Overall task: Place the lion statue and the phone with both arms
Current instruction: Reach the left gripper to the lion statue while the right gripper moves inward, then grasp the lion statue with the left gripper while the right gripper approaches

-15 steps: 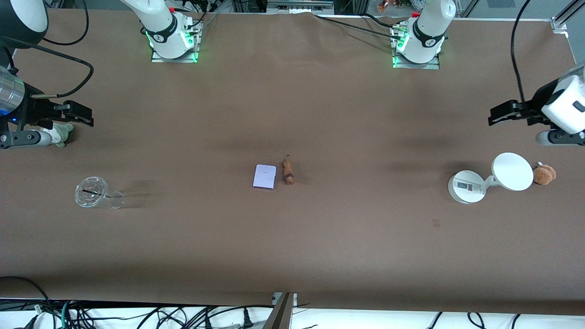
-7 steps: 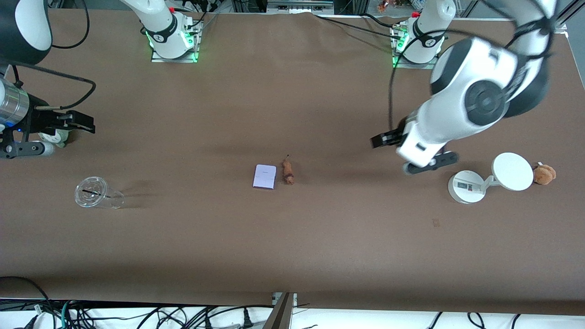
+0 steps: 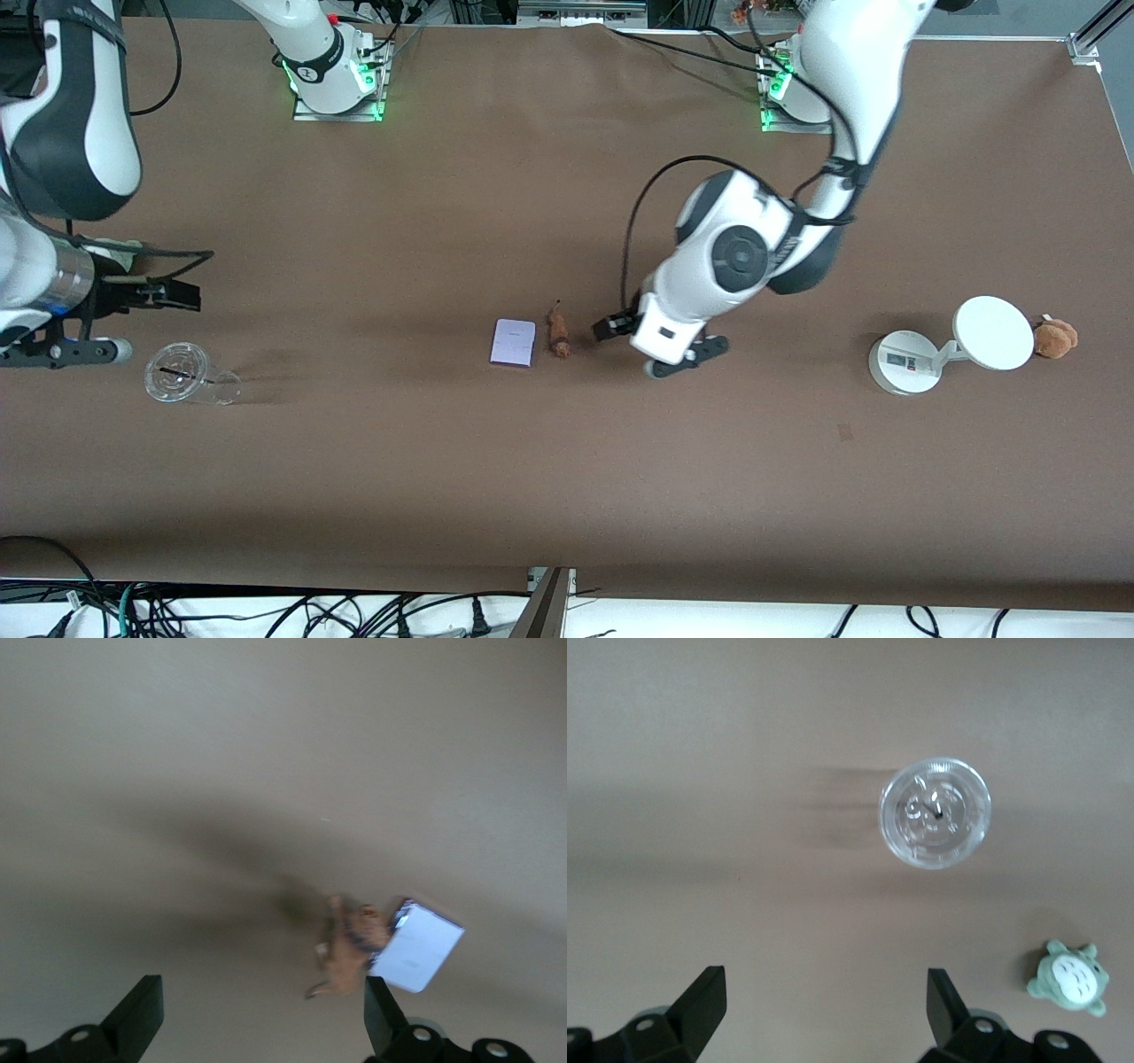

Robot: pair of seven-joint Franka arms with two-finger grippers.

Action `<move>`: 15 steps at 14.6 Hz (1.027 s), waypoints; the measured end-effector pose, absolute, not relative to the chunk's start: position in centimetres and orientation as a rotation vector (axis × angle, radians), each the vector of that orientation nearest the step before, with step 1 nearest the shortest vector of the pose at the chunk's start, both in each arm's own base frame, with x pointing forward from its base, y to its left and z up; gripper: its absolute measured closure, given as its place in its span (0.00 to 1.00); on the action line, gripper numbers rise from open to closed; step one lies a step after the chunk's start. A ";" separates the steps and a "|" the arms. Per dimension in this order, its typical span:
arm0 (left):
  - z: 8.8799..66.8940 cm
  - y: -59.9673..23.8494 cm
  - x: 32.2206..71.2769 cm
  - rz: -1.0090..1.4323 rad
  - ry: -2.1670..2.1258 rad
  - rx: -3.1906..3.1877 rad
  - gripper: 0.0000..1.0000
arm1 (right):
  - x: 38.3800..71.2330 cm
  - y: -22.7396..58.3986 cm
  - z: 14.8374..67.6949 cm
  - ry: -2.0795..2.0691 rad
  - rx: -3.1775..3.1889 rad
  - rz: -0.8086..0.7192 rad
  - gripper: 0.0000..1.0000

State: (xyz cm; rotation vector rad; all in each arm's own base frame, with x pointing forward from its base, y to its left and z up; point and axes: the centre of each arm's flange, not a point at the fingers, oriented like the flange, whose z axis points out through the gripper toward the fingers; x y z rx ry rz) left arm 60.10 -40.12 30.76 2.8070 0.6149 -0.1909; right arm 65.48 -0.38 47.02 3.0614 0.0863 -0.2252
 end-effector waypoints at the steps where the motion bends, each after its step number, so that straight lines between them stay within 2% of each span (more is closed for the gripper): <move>1: 29.7 -41.6 59.5 -0.177 0.628 2.799 0.00 | 65.9 -0.2 45.8 0.091 3.059 -0.232 0.00; 3: 28.0 -44.0 58.8 -0.134 0.627 2.798 0.00 | 66.7 0.8 42.9 0.117 3.054 -0.266 0.00; 9: 25.0 -50.4 55.7 0.015 0.618 2.903 0.00 | 68.3 8.5 36.2 0.173 3.049 -0.243 0.00; 15: 22.6 -51.0 55.8 0.053 0.579 2.941 0.00 | 68.8 13.2 32.3 0.167 3.068 -0.199 0.00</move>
